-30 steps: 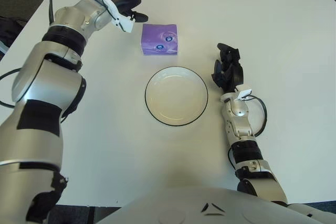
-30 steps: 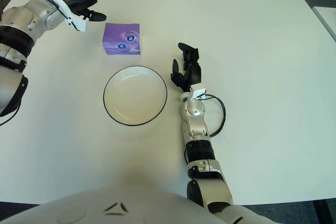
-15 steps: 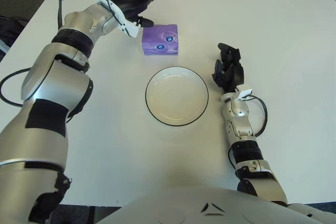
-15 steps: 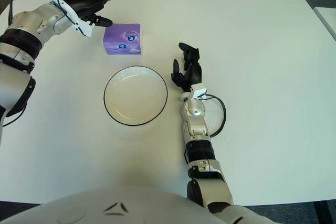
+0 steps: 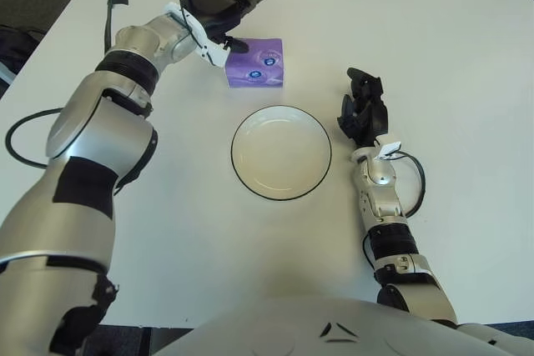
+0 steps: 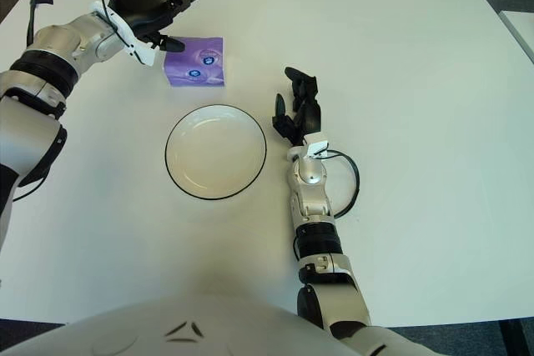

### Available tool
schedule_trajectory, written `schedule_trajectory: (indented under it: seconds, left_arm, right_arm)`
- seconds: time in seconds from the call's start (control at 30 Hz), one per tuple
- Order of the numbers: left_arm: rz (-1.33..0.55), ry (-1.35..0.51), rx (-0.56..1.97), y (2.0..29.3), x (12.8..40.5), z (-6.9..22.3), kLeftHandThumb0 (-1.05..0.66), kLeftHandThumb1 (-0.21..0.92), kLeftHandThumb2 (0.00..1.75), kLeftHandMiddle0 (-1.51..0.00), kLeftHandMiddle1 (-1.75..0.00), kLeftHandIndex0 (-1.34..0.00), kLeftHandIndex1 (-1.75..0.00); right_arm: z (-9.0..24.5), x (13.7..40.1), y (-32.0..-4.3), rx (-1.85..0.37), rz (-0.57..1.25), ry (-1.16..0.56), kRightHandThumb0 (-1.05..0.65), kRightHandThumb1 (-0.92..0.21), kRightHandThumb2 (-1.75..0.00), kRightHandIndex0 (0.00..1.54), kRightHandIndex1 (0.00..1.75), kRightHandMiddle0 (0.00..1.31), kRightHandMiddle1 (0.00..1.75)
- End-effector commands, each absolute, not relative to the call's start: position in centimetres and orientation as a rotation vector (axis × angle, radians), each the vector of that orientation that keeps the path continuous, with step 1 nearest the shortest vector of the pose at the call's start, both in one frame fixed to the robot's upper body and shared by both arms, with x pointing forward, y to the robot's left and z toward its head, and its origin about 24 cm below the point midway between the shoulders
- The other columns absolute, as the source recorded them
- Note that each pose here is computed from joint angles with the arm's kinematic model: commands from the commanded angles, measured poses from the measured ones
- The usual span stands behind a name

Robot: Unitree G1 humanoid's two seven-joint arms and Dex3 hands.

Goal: Put the tissue paper into the plate.

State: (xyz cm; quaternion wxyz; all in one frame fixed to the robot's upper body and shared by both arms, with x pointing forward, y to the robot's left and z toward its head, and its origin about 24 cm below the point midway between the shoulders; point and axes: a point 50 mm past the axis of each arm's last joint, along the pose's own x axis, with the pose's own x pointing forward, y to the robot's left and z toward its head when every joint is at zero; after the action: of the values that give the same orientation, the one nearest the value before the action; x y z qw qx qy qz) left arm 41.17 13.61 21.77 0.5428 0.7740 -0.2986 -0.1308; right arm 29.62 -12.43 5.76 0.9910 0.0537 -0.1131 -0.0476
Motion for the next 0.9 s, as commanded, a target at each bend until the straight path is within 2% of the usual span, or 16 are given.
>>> schedule_trajectory:
  seconds: [0.0, 0.87]
  left_arm:
    - [-0.332, -0.685, 1.854, 13.8, 41.1, 20.8, -1.05, 0.92, 0.77, -0.02, -0.01, 0.0, -0.19]
    - [-0.473, -0.514, 1.928, 14.6, 40.9, 17.5, -1.05, 0.92, 0.87, -0.04, -0.01, 0.0, -0.25]
  right_arm:
    - [1.4, 27.8, -13.2, 0.103, -0.137, -0.015, -0.55, -0.85, -0.64, 0.31, 0.26, 0.0, 0.95]
    - [1.5, 27.5, -13.2, 0.103, -0.142, -0.012, -0.57, -0.85, -0.65, 0.3, 0.26, 0.0, 0.97]
